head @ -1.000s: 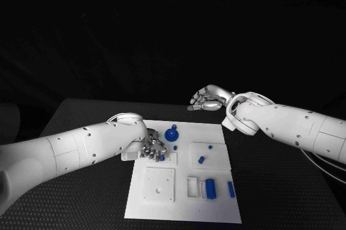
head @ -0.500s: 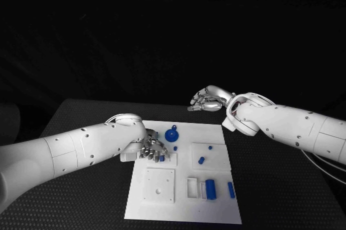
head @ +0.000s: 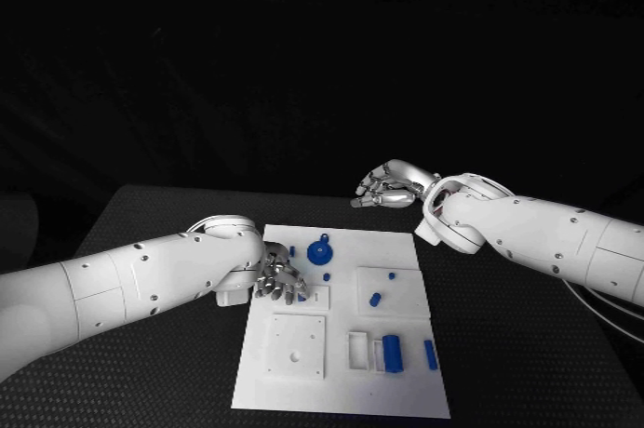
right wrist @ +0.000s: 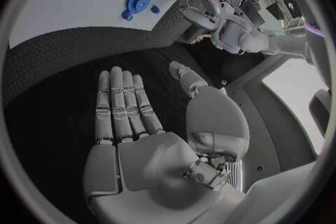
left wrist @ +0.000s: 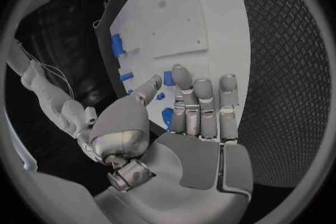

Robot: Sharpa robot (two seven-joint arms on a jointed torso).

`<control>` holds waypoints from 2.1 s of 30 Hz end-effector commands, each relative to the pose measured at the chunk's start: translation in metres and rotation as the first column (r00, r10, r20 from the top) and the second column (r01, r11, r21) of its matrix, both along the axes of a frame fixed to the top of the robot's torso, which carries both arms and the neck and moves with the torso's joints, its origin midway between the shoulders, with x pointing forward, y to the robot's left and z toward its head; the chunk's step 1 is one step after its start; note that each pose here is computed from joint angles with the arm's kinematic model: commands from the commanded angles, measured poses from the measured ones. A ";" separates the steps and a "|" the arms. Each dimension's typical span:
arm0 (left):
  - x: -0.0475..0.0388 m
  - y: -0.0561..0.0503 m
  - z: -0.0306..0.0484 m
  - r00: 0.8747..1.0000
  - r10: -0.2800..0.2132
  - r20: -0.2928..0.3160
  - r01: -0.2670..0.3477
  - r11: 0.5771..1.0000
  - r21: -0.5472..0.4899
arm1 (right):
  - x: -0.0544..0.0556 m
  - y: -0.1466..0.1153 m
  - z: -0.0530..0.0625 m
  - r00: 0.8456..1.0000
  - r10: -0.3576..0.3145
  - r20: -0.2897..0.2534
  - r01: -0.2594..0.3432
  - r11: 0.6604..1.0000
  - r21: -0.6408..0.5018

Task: Assemble the parts on the task board

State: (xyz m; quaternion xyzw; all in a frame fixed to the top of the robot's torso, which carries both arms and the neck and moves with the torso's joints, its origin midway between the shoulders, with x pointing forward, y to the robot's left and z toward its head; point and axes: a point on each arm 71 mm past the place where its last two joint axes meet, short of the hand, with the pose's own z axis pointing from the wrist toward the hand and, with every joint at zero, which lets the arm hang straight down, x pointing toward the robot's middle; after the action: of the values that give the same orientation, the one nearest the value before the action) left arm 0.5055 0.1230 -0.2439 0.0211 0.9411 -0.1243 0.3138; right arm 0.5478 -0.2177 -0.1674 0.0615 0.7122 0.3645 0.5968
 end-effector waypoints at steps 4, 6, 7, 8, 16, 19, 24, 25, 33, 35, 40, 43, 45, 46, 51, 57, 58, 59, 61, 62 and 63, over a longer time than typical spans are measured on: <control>-0.0010 0.000 0.0031 0.999 0.027 0.034 -0.025 0.997 -0.074 | -0.001 0.000 -0.001 1.000 0.010 -0.006 -0.010 1.000 -0.003; -0.0015 0.001 0.0033 0.999 0.041 0.030 -0.038 0.995 -0.093 | -0.001 0.000 -0.001 1.000 0.009 -0.006 -0.009 1.000 -0.003; -0.0022 0.001 0.0030 0.999 0.041 0.023 -0.038 0.994 -0.104 | -0.001 0.000 -0.001 1.000 0.009 -0.007 -0.009 1.000 -0.003; -0.0026 0.002 0.0029 0.999 0.045 0.018 -0.043 0.993 -0.112 | -0.001 0.000 -0.001 1.000 0.009 -0.007 -0.009 1.000 -0.003; -0.0062 0.004 0.0009 0.998 0.067 -0.012 -0.068 0.985 -0.162 | -0.001 -0.001 -0.003 1.000 0.008 -0.010 -0.008 1.000 -0.003; -0.0075 0.003 0.0007 0.998 0.065 -0.013 -0.067 0.984 -0.167 | -0.002 -0.001 -0.004 1.000 0.008 -0.012 -0.008 1.000 -0.004; -0.0112 0.001 -0.0005 0.998 0.053 -0.029 -0.057 0.986 -0.154 | -0.002 -0.001 -0.004 1.000 0.007 -0.012 -0.008 1.000 -0.004; -0.0116 0.001 -0.0007 0.998 0.051 -0.031 -0.055 0.987 -0.149 | -0.002 -0.001 -0.004 1.000 0.007 -0.012 -0.007 1.000 -0.004; -0.0121 0.002 -0.0011 0.999 0.041 -0.017 -0.042 0.992 -0.116 | -0.002 -0.001 -0.004 1.000 0.008 -0.013 -0.008 1.000 -0.004; -0.0120 0.002 -0.0011 0.999 0.040 -0.015 -0.042 0.993 -0.111 | -0.002 -0.001 -0.004 1.000 0.008 -0.014 -0.008 1.000 -0.004; -0.0109 0.003 -0.0013 0.999 0.038 -0.006 -0.038 0.995 -0.089 | -0.002 -0.001 -0.004 1.000 0.008 -0.014 -0.008 1.000 -0.004; -0.0106 0.003 -0.0023 0.999 0.034 -0.010 -0.035 0.996 -0.079 | -0.002 -0.001 -0.004 1.000 0.008 -0.014 -0.008 1.000 -0.004; -0.0116 0.002 -0.0034 0.999 0.030 -0.011 -0.031 0.997 -0.074 | -0.002 -0.001 -0.005 1.000 0.008 -0.015 -0.008 1.000 -0.004; -0.0120 0.001 -0.0037 1.000 0.025 -0.011 -0.026 0.997 -0.072 | -0.002 -0.001 -0.005 1.000 0.008 -0.015 -0.008 1.000 -0.004; -0.0123 -0.001 -0.0037 1.000 0.022 -0.007 -0.023 0.997 -0.074 | -0.002 -0.001 -0.005 1.000 0.009 -0.015 -0.009 1.000 -0.004; -0.0130 -0.003 -0.0037 1.000 0.017 -0.009 -0.018 0.997 -0.078 | -0.002 -0.001 -0.005 1.000 0.009 -0.015 -0.009 1.000 -0.004; -0.0130 -0.003 -0.0037 1.000 0.018 -0.008 -0.019 0.997 -0.079 | -0.002 -0.001 -0.005 1.000 0.009 -0.015 -0.009 1.000 -0.004; -0.0129 -0.003 -0.0036 1.000 0.019 -0.007 -0.019 0.997 -0.080 | -0.002 -0.001 -0.005 1.000 0.009 -0.015 -0.009 1.000 -0.004; -0.0125 -0.004 -0.0037 1.000 0.020 -0.006 -0.020 0.997 -0.079 | -0.002 -0.001 -0.005 1.000 0.009 -0.015 -0.009 1.000 -0.004; -0.0122 -0.004 -0.0037 1.000 0.021 -0.006 -0.021 0.997 -0.078 | -0.002 -0.001 -0.005 1.000 0.010 -0.015 -0.010 1.000 -0.004; -0.0120 -0.004 -0.0039 1.000 0.021 -0.006 -0.022 0.997 -0.077 | -0.002 -0.001 -0.005 1.000 0.010 -0.015 -0.010 1.000 -0.004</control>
State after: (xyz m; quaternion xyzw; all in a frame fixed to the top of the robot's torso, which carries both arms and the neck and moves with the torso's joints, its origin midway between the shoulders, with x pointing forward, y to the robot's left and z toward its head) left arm 0.4940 0.1200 -0.2474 -0.0064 0.9355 -0.1583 0.3158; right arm 0.5462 -0.2198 -0.1714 0.0638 0.7150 0.3628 0.5942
